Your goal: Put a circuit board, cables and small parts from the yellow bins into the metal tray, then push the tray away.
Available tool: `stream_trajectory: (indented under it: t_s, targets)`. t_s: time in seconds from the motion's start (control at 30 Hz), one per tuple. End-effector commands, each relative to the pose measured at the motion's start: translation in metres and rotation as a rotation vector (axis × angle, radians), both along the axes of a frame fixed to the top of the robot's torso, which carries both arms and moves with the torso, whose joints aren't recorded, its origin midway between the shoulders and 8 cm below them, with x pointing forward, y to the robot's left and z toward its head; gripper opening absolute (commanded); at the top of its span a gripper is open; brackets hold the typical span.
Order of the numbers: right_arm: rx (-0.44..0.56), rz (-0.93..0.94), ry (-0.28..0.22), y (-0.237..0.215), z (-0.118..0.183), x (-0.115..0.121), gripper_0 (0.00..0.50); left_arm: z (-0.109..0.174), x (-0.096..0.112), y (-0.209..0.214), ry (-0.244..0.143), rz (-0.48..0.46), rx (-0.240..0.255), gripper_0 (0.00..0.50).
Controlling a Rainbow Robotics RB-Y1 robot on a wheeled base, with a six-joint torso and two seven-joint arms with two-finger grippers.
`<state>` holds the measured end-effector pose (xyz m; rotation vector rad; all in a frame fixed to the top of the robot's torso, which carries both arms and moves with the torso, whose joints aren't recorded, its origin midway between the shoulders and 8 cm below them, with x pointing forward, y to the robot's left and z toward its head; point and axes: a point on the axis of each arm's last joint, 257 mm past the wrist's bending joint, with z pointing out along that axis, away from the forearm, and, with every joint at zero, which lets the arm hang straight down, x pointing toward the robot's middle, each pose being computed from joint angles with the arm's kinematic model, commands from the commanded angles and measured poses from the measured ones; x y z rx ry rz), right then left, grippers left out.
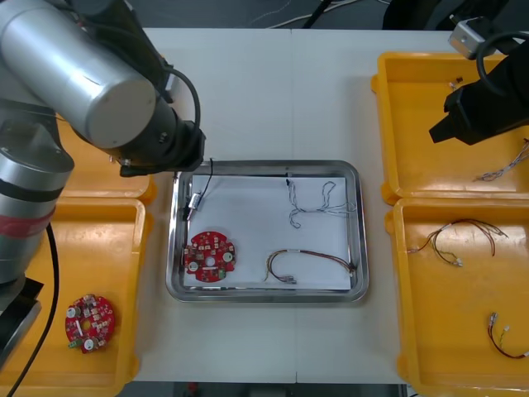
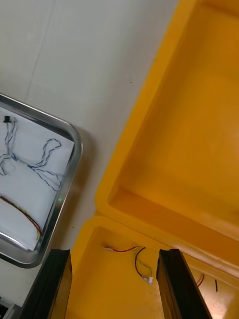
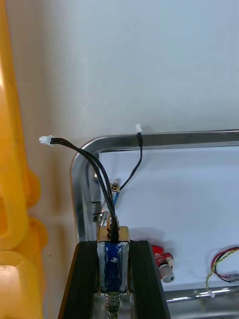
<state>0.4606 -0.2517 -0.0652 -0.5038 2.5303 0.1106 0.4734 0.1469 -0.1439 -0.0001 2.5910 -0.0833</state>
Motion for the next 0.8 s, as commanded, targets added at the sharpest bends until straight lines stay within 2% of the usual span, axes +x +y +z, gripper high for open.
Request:
stream_trajectory:
  t_s: [0.03, 0.13, 0.33, 0.43, 0.63, 0.8]
  targets:
    - [0.004, -0.118, -0.062, -0.035, 0.019, 0.001, 0.500, 0.002, 0.002, -0.032, -0.005, 0.051, -0.031, 0.000]
    - [0.019, -0.182, -0.054, -0.056, 0.011, -0.003, 0.500, -0.011, 0.002, -0.035, 0.017, 0.060, -0.006, 0.000]
    - [0.001, -0.286, -0.037, -0.092, -0.007, -0.012, 0.500, -0.039, -0.001, -0.041, 0.048, 0.065, 0.076, 0.000]
    - [-0.009, -0.320, -0.027, -0.104, -0.016, -0.018, 0.500, -0.047, 0.000, -0.045, 0.052, 0.062, 0.095, 0.000]
    - [-0.033, -0.373, -0.020, -0.122, -0.032, -0.033, 0.500, -0.056, 0.007, -0.058, 0.029, 0.042, 0.100, 0.000]
    - [-0.045, -0.385, -0.013, -0.125, -0.045, -0.047, 0.500, -0.058, 0.007, -0.066, 0.032, 0.025, 0.096, 0.000]
